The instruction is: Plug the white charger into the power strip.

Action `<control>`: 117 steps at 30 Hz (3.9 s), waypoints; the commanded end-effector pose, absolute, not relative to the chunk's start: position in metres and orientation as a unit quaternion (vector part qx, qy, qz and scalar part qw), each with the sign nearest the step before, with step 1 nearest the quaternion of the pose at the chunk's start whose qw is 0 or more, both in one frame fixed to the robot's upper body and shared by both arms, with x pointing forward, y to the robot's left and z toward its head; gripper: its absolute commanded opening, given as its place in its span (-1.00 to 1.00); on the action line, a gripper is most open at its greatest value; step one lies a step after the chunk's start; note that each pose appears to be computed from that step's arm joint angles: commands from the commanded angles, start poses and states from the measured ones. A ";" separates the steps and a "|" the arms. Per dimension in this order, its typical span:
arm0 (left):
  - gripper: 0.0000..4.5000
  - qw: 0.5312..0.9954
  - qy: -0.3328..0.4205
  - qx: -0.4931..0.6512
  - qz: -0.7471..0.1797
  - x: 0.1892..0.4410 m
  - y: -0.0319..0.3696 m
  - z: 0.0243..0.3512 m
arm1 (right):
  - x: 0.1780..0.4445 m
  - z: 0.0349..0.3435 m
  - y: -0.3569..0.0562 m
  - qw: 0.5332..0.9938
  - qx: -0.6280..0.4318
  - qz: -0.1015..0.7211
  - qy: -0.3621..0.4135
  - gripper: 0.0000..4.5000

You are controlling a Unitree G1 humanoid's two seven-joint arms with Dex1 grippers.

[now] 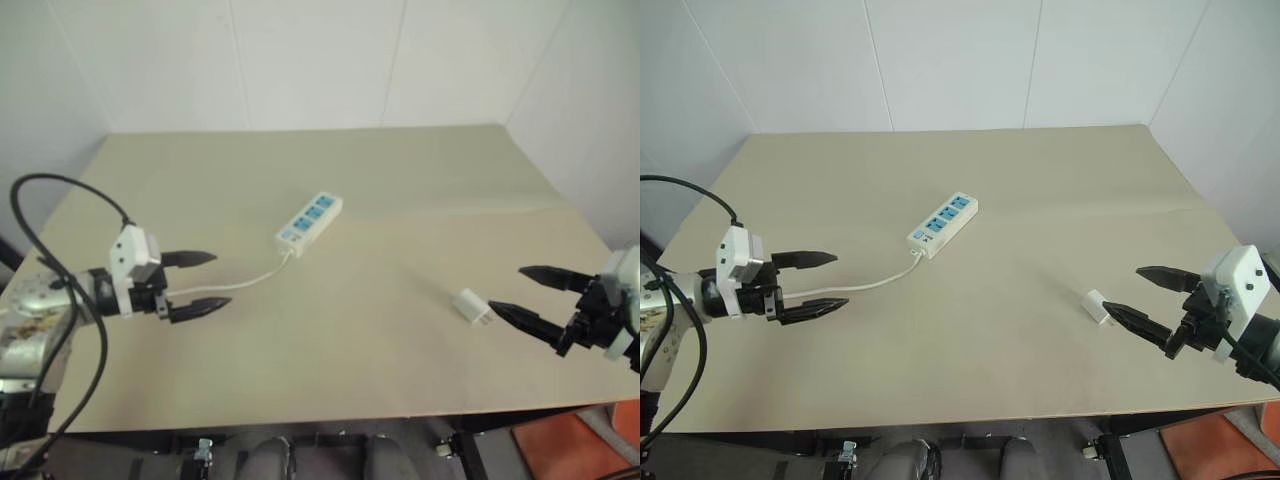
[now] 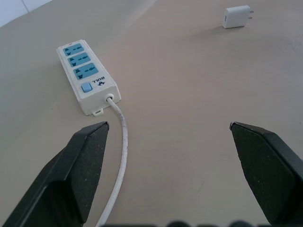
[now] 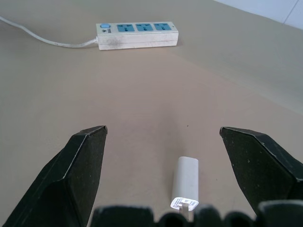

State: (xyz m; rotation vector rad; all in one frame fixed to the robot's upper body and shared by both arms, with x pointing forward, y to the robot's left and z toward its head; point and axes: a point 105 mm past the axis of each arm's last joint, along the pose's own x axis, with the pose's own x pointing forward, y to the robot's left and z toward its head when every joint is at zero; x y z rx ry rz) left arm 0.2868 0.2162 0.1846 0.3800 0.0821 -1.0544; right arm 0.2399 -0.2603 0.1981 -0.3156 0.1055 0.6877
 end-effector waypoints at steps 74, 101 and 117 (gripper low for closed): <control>0.97 0.842 -0.012 0.170 -0.513 0.355 0.124 0.118 | 0.252 0.216 -0.212 0.909 -0.134 0.394 -0.030 1.00; 0.97 0.868 -0.006 0.132 -0.479 0.358 0.131 0.078 | 0.251 0.221 -0.210 0.904 -0.133 0.405 -0.029 1.00; 0.49 0.847 -0.043 0.107 -0.519 0.358 0.103 0.084 | 0.253 0.224 -0.210 0.901 -0.138 0.410 -0.028 1.00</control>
